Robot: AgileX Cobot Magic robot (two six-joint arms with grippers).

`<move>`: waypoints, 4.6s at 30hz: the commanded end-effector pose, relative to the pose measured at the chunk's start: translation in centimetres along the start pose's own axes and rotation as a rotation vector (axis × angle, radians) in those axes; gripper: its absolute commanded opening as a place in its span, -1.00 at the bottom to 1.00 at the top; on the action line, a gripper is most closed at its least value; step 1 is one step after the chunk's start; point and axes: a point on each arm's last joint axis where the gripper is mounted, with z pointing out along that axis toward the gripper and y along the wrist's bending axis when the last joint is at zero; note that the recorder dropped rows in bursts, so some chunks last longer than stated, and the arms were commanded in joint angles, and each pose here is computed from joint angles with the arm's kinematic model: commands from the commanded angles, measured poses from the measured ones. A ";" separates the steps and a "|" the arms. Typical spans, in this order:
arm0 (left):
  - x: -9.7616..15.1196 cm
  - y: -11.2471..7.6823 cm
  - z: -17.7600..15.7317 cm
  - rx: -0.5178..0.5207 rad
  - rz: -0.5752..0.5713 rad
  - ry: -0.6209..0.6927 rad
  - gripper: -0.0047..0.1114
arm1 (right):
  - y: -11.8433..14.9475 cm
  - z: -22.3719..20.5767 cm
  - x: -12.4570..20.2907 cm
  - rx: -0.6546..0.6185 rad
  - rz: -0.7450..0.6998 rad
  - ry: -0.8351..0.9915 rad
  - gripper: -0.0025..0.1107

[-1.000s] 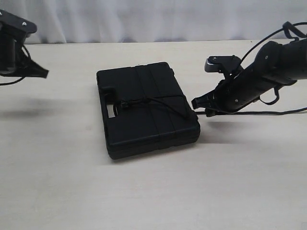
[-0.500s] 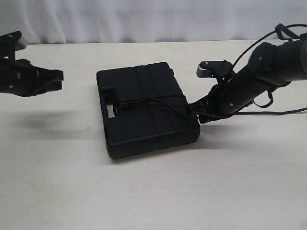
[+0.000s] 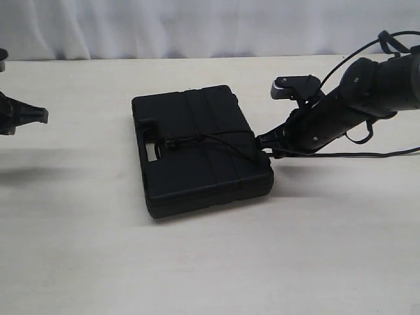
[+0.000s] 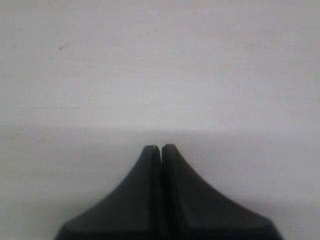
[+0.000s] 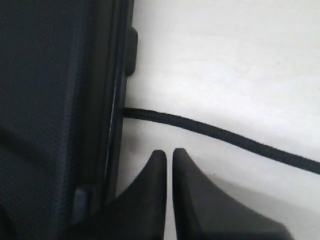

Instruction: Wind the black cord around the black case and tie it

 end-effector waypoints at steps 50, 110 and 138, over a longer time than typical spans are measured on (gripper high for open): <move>-2.7 -21.4 -4.7 0.302 1.138 -0.632 0.00 | -1.4 -11.8 -4.8 0.147 -0.014 -0.039 -0.30; -2.7 -21.6 -0.6 0.614 1.503 -0.238 0.19 | -2.5 -9.2 -3.1 0.141 0.004 0.087 -0.31; -3.8 -21.8 -3.2 0.653 1.103 -0.223 -0.92 | -17.6 -9.9 5.2 0.243 0.781 -0.081 -0.31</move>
